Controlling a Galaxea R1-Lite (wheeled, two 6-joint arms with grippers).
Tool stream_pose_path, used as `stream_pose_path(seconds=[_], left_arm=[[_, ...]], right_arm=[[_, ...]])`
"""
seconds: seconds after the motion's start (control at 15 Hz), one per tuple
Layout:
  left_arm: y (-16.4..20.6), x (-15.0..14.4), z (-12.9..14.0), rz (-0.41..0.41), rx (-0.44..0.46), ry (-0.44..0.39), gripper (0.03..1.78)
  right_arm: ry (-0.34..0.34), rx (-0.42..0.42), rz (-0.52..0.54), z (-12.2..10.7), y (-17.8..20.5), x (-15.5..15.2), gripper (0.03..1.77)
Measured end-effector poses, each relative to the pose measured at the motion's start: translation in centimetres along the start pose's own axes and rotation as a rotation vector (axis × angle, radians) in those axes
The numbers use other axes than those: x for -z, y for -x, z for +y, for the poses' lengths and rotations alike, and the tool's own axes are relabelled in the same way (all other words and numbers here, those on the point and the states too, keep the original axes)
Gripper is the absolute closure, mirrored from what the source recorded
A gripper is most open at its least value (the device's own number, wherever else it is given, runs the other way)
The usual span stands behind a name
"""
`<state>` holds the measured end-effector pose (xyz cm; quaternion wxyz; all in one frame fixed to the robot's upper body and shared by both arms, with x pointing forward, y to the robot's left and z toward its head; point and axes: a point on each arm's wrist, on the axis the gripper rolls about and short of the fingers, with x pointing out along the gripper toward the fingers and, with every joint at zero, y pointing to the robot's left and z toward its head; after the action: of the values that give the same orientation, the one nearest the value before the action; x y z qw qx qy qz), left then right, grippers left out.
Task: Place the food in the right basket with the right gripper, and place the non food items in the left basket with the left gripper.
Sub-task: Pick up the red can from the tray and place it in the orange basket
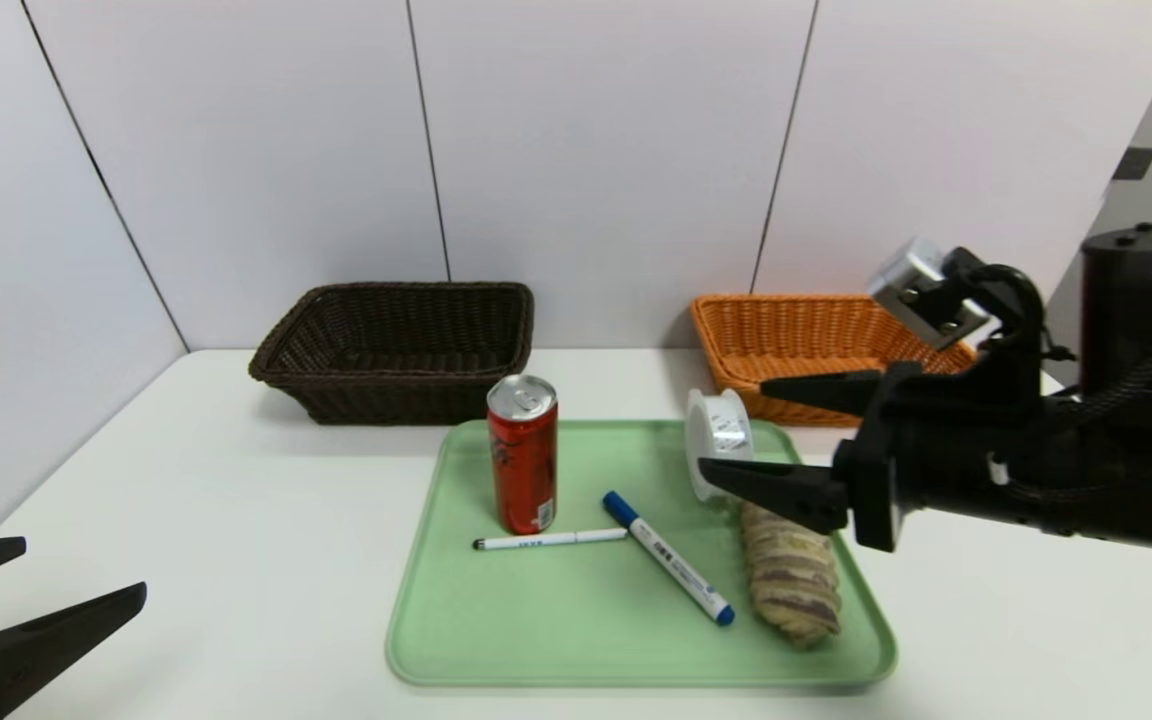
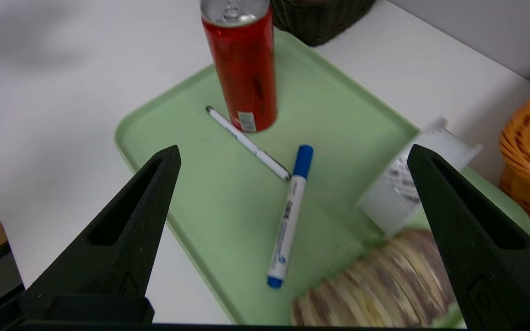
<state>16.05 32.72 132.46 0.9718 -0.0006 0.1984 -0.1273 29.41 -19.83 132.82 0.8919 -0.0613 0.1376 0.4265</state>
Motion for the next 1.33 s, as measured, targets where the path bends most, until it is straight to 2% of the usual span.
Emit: stream_pose_path(seconds=[0.33,0.6,1.07,1.33], left_arm=[[-0.3,0.0,0.1,0.015,-0.005,0.004,0.12],[-0.2,0.1,0.1,0.021,-0.020,0.006,0.12],[-0.2,0.3,0.1,0.024,-0.020,0.006,0.12],[-0.3,0.3,0.1,0.026,-0.019,0.007,0.12]], right_arm=[[0.036,-0.078,-0.114,0.7,-6.9,-0.3,0.10],[0.066,-0.079,-0.169,1.7,-10.8,-0.5,0.10],[0.067,-0.100,-0.144,2.1,-14.1,0.7,0.10],[0.071,-0.095,-0.170,2.0,-15.9,1.5,0.10]])
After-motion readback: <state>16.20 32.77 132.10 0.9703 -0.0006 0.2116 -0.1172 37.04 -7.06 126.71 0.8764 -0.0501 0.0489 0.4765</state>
